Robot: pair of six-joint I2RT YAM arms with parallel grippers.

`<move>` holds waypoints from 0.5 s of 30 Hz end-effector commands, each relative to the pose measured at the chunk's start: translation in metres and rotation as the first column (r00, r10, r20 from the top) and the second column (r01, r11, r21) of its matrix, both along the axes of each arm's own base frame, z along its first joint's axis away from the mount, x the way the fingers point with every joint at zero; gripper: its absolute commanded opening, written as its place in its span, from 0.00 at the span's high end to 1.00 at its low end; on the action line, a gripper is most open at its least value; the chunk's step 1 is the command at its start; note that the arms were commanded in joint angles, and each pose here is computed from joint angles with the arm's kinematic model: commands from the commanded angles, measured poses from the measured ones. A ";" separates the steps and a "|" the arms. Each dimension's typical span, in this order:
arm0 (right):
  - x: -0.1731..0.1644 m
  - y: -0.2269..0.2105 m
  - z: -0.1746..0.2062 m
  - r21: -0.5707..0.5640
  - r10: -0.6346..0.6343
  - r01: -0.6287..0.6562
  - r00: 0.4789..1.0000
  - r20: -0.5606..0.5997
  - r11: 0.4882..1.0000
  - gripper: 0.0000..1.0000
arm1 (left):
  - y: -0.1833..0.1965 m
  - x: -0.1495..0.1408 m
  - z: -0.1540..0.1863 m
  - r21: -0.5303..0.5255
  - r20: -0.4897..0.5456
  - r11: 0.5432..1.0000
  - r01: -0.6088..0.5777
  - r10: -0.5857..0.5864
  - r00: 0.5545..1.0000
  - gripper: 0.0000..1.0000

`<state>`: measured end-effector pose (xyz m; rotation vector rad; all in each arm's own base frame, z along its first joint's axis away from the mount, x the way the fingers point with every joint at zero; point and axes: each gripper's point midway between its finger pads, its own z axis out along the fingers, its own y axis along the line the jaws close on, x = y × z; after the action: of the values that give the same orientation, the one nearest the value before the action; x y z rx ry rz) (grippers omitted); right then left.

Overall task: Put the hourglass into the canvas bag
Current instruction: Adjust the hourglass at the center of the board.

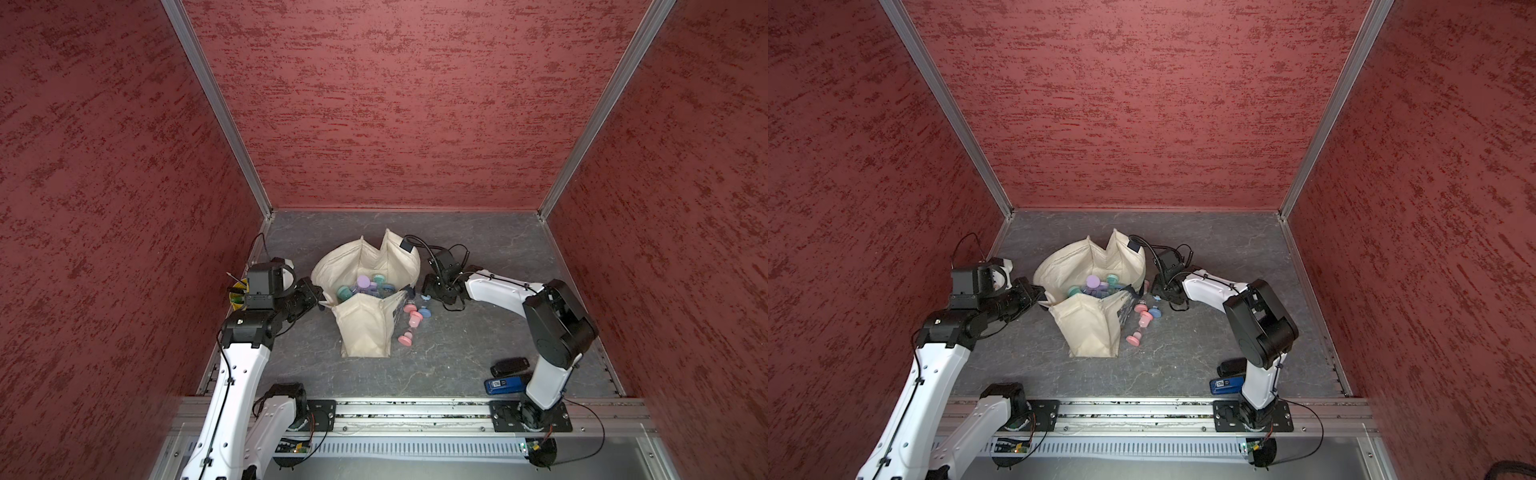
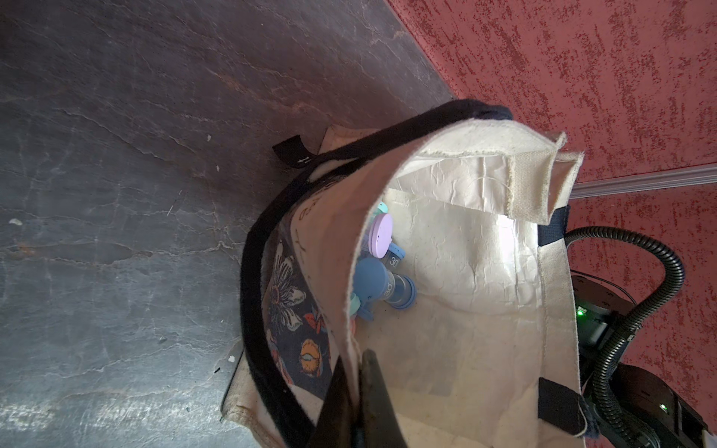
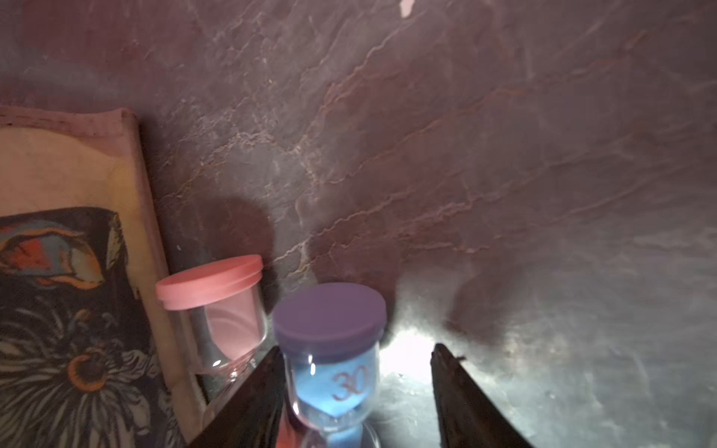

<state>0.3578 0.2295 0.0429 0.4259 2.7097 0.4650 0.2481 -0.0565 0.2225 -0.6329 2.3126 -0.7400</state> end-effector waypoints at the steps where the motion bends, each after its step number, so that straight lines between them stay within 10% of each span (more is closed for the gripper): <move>1: 0.000 -0.021 -0.005 -0.042 -0.063 0.062 0.998 -0.003 0.997 0.42 | -0.002 -0.004 -0.002 -0.004 -0.001 1.000 0.014 -0.014 1.000 1.00; 15: -0.012 -0.037 -0.007 -0.040 -0.101 0.100 0.995 -0.010 0.994 0.38 | -0.001 -0.004 -0.002 -0.013 0.000 1.000 0.011 -0.011 1.000 1.00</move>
<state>0.3454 0.1966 0.0296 0.5182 2.7164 0.3781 0.2473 -0.0561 0.2227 -0.6363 2.3108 -0.7466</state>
